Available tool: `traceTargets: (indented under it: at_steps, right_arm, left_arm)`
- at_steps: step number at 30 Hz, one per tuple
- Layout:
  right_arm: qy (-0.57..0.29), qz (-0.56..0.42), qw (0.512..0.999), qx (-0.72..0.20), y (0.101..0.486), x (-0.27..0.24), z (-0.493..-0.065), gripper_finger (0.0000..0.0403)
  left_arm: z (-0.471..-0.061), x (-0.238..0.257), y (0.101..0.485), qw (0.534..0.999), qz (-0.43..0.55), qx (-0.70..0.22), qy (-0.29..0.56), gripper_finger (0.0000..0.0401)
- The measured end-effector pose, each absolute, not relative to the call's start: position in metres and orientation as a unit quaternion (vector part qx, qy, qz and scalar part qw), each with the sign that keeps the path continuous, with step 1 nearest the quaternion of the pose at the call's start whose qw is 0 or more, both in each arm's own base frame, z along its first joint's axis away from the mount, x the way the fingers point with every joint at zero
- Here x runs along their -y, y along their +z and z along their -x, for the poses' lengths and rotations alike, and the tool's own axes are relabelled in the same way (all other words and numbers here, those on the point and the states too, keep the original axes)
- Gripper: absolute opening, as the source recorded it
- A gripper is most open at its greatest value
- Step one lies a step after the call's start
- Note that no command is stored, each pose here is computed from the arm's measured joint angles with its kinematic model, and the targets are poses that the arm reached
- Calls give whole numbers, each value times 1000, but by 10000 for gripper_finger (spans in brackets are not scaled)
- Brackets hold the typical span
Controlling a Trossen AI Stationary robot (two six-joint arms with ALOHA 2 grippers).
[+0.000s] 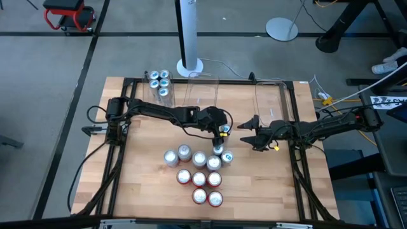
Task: Sort soda cans
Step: Put the blue soda can into the left transparent bin
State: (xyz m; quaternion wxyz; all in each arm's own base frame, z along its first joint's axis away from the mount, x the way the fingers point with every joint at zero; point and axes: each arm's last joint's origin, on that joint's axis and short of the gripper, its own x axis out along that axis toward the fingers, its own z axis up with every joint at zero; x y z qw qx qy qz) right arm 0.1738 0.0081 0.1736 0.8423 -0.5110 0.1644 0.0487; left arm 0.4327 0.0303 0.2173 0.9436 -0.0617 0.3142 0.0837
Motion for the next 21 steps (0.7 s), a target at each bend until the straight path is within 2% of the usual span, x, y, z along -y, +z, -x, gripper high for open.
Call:
traceTargets:
  at_steps: [10,21]
  right_arm:
    - [50,511,842,-167,173,-8,-174,366]
    - [50,511,842,-168,173,-8,-174,366]
  left_arm:
    - [-433,-31,215,943,53,-317,88,306]
    - [-439,-40,199,940,48,-325,93,310]
